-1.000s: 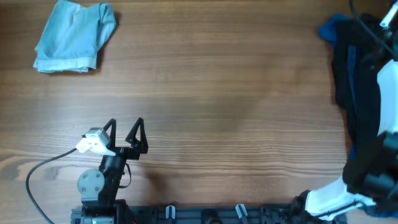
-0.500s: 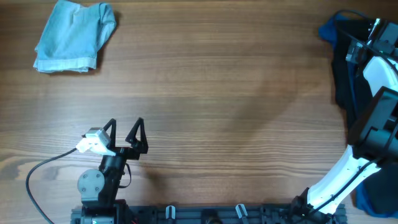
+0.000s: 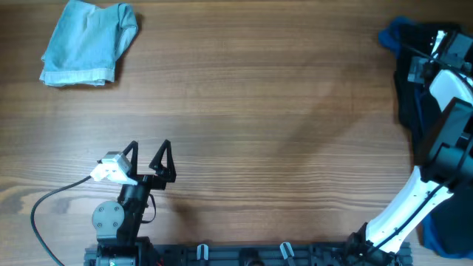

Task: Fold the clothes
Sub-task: 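Reach the right gripper to the dark trousers stack and grasp the top pair, then drag the dark trousers leftward and lay them flat mid-table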

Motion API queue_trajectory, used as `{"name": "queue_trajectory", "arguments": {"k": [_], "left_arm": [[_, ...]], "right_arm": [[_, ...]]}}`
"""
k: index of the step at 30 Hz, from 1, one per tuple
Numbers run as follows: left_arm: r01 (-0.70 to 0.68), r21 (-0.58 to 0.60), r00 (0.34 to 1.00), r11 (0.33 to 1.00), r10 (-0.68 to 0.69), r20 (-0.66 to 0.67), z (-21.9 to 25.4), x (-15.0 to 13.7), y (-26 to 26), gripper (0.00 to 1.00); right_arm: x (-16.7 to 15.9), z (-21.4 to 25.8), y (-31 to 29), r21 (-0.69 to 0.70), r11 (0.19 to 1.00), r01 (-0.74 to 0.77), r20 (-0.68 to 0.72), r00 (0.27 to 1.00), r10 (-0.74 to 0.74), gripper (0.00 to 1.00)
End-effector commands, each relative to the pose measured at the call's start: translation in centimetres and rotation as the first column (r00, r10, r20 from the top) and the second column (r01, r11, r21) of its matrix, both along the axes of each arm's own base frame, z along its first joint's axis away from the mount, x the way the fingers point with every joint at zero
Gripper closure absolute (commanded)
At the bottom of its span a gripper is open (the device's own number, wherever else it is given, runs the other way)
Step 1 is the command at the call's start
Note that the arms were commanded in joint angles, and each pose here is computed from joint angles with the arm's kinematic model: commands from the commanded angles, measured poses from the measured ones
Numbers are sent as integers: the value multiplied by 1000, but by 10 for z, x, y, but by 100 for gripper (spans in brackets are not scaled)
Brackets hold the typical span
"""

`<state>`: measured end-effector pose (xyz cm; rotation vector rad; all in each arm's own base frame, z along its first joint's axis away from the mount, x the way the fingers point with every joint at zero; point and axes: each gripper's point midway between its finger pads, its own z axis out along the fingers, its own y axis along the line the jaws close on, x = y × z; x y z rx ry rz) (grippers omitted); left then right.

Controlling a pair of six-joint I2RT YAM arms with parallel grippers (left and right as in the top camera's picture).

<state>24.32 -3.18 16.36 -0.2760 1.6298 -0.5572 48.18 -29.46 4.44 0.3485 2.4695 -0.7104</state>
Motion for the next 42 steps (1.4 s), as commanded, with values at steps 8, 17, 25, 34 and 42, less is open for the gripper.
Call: {"name": "queue_trajectory", "arguments": {"k": [8,17,25,34,42], "left_arm": [[-4,-1,1000,1000,4,2,-1,0,0,0],[-4,-1,1000,1000,4,2,-1,0,0,0],[-4,-1,1000,1000,4,2,-1,0,0,0],[-4,-1,1000,1000,4,2,-1,0,0,0],[-4,-1,1000,1000,4,2,-1,0,0,0]], "right_arm": [[-1,-11,-10,66,997,44,45,998,-47,59],[4,49,-3,120,985,125,202,968,-148,96],[35,131,94,395,901,-178,427,904,-8,95],[61,122,313,560,702,-441,405,884,232,96],[-1,105,517,670,501,-547,329,825,460,96]]}}
